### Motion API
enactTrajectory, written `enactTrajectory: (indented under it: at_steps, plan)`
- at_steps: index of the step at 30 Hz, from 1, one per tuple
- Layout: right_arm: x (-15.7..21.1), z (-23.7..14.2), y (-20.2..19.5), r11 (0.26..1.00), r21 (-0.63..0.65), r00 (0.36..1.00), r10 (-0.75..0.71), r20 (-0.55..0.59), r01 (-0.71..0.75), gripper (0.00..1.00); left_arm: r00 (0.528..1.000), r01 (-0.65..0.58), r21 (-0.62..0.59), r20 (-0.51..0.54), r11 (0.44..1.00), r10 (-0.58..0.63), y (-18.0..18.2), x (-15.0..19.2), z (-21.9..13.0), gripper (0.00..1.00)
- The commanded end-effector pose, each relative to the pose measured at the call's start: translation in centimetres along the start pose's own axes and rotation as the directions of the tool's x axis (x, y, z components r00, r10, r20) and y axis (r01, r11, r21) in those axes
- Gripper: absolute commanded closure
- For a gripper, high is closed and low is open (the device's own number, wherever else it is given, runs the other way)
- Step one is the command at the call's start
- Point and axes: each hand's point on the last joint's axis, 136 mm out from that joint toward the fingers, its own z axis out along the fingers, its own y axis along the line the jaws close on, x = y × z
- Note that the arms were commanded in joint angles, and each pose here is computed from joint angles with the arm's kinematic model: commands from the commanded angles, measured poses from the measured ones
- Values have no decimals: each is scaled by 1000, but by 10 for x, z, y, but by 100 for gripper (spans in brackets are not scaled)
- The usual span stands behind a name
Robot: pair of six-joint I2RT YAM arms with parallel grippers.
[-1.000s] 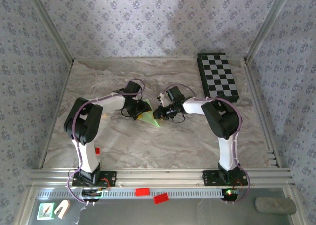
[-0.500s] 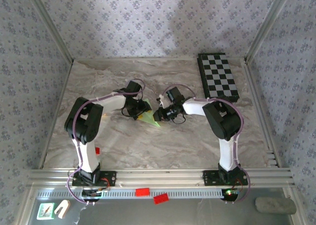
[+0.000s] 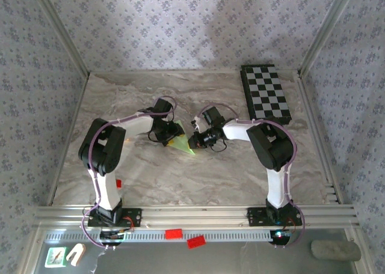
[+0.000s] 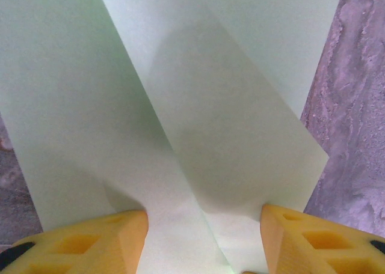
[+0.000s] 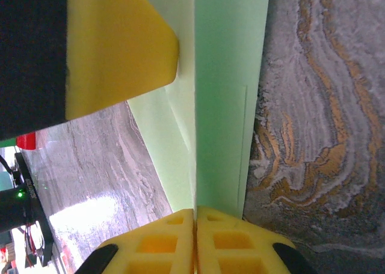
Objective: Fold a paper plane with a square sheet of paper (pick it up from the middle)
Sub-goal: Fourth fold the wing at the center of the table.
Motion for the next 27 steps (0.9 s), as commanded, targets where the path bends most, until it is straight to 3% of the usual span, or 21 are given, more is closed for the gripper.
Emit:
enactTrajectory:
  at_steps: [1,8,12,16,27]
  plan:
    - [15,6,-11,999,18,998,48,-48,-48,92,993,61,-228,-83,972,-82,62,28,17,44]
    - [18,8,-17,995,-3,993,94,-65,-95,94,1000,-5,2,-31,1000,5,7,7,-5,44]
    - [18,9,-20,992,-16,990,120,-71,-121,94,997,-64,137,45,989,58,-24,-9,-34,43]
    - [16,7,-21,990,-26,988,135,-70,-137,94,993,-95,224,91,970,76,-31,-12,-47,43]
    - [16,8,-22,987,-31,985,156,-77,-159,94,994,-112,439,51,892,100,-48,1,-32,63]
